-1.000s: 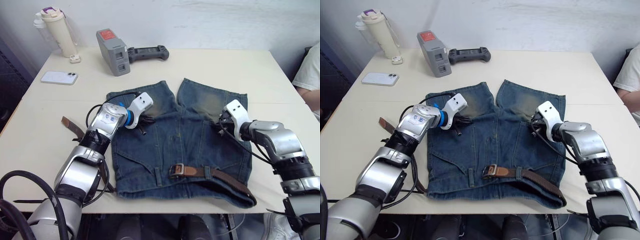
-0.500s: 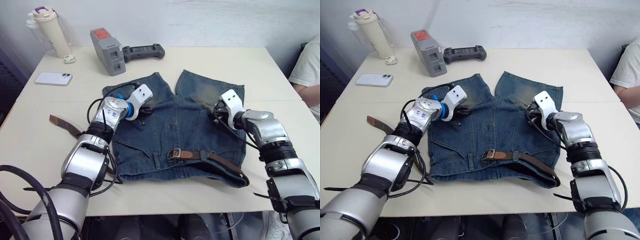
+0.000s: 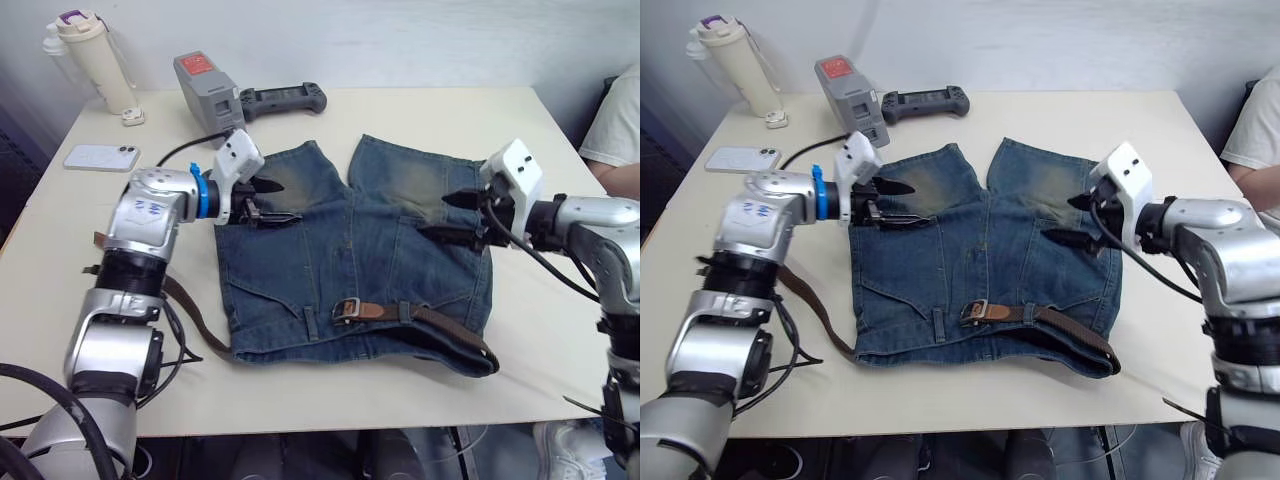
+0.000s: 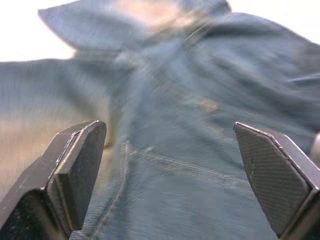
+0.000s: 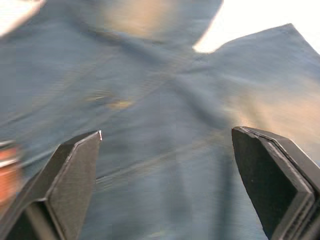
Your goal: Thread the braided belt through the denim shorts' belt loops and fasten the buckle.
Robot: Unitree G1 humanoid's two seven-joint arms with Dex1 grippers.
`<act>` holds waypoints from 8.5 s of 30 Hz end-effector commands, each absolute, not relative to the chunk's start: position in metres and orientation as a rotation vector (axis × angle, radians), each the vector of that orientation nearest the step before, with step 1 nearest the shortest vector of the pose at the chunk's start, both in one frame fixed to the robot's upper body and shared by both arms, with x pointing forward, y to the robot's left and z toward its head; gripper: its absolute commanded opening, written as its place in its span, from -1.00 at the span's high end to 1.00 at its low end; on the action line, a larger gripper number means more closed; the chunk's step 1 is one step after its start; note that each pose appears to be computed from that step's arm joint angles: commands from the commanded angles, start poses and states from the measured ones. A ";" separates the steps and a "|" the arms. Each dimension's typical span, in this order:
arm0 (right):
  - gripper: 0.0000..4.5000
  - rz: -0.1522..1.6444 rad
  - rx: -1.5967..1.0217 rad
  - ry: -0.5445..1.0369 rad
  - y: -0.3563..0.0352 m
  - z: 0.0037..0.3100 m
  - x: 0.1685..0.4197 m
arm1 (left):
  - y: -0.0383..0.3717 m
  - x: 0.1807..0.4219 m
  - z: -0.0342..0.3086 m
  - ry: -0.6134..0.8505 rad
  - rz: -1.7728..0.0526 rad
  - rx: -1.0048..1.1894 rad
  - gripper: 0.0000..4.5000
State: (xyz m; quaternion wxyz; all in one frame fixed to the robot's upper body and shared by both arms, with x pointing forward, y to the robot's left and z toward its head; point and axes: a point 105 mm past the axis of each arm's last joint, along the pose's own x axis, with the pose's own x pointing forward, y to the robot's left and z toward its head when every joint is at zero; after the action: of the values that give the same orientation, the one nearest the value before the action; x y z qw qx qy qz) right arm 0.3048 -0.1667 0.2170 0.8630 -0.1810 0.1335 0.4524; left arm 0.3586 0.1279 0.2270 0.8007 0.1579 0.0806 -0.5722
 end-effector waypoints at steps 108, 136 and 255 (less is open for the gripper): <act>-1.00 1.216 -0.930 -0.160 -0.060 0.227 0.293 | 0.113 0.314 0.212 -0.187 -1.279 1.228 0.99; 1.00 1.199 -0.869 -0.167 -0.046 0.225 0.300 | 0.139 0.322 0.230 0.010 -1.133 0.516 -0.16; -0.97 1.278 -0.550 0.130 -0.093 0.191 0.256 | 0.167 0.276 0.220 0.078 -0.596 -1.182 1.00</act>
State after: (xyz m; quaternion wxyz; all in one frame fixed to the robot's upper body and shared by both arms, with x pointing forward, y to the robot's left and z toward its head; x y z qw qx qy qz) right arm 0.2638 -0.0897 0.1894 0.7791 -0.2330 0.0532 0.5796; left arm 0.2830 0.1682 0.2138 0.7877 -0.5599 0.0502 -0.2521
